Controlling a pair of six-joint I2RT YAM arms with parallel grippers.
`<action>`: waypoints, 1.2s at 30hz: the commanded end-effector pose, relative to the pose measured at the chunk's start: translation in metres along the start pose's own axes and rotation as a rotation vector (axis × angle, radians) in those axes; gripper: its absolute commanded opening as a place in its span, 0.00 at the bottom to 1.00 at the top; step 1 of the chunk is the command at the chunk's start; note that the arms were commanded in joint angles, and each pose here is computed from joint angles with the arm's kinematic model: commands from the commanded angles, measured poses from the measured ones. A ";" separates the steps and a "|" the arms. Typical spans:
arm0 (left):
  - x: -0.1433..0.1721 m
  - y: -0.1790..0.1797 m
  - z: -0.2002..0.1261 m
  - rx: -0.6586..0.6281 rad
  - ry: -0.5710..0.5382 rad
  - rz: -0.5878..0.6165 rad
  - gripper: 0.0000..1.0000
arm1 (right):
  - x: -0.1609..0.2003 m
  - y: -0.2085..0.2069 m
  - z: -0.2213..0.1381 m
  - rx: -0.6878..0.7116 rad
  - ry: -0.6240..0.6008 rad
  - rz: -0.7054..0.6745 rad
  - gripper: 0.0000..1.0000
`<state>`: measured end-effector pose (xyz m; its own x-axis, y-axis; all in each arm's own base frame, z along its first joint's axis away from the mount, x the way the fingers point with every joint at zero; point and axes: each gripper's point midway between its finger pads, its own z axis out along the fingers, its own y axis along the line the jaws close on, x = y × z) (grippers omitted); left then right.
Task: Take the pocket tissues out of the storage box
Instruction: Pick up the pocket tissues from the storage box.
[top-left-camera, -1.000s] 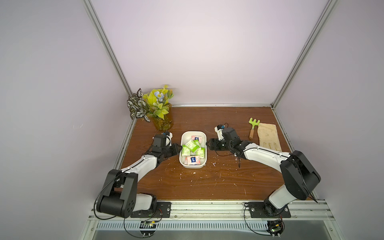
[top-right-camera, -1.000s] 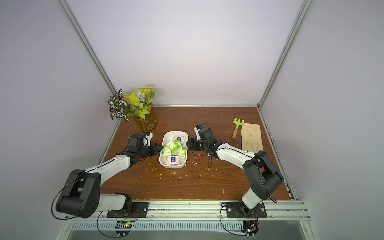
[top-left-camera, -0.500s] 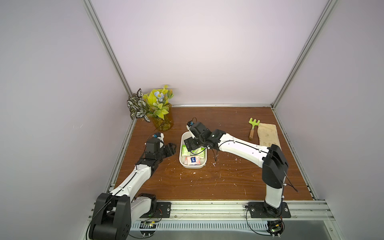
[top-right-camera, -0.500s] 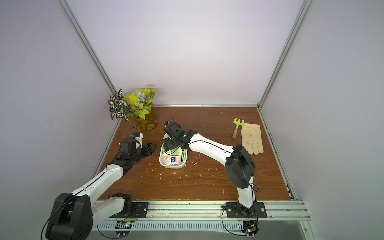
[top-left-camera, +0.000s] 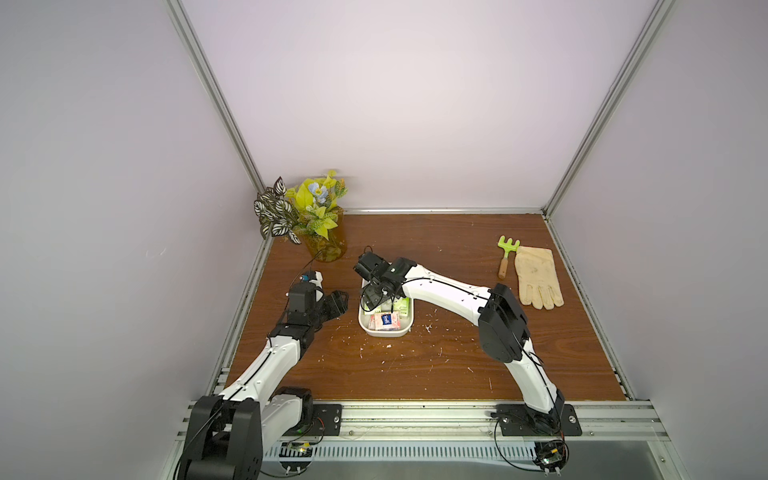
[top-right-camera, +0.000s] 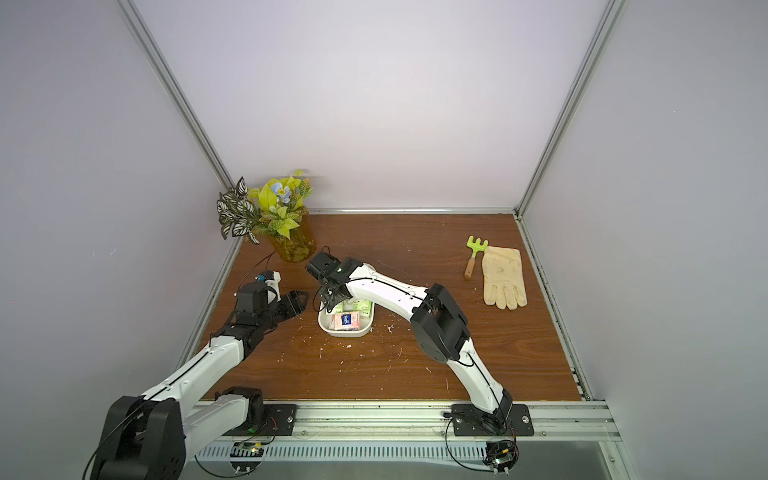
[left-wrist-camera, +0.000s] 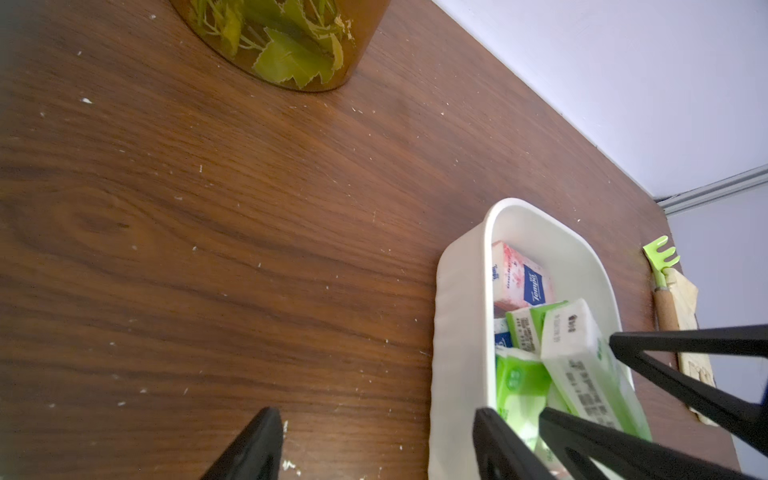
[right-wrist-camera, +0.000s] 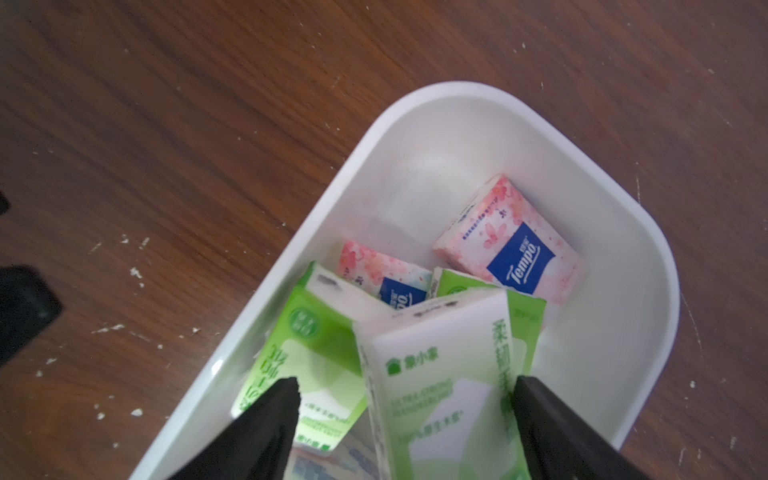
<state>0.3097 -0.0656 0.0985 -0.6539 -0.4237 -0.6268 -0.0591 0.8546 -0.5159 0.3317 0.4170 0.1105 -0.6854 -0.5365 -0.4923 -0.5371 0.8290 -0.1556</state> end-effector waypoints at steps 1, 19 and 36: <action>-0.005 0.002 0.000 -0.008 -0.016 0.003 0.69 | -0.002 -0.021 -0.015 0.064 -0.003 0.000 0.87; -0.006 0.002 0.004 -0.020 0.012 0.010 0.70 | 0.009 -0.011 -0.005 -0.067 0.021 0.042 0.70; -0.006 0.003 0.005 -0.026 0.020 0.013 0.70 | -0.014 -0.039 -0.035 -0.037 -0.067 0.109 0.55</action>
<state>0.3127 -0.0659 0.0914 -0.6768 -0.4166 -0.6070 -0.0733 0.8585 -0.5076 0.3346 0.3945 0.1012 -0.7312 -0.5038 -0.4600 -0.5215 0.8474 -0.0992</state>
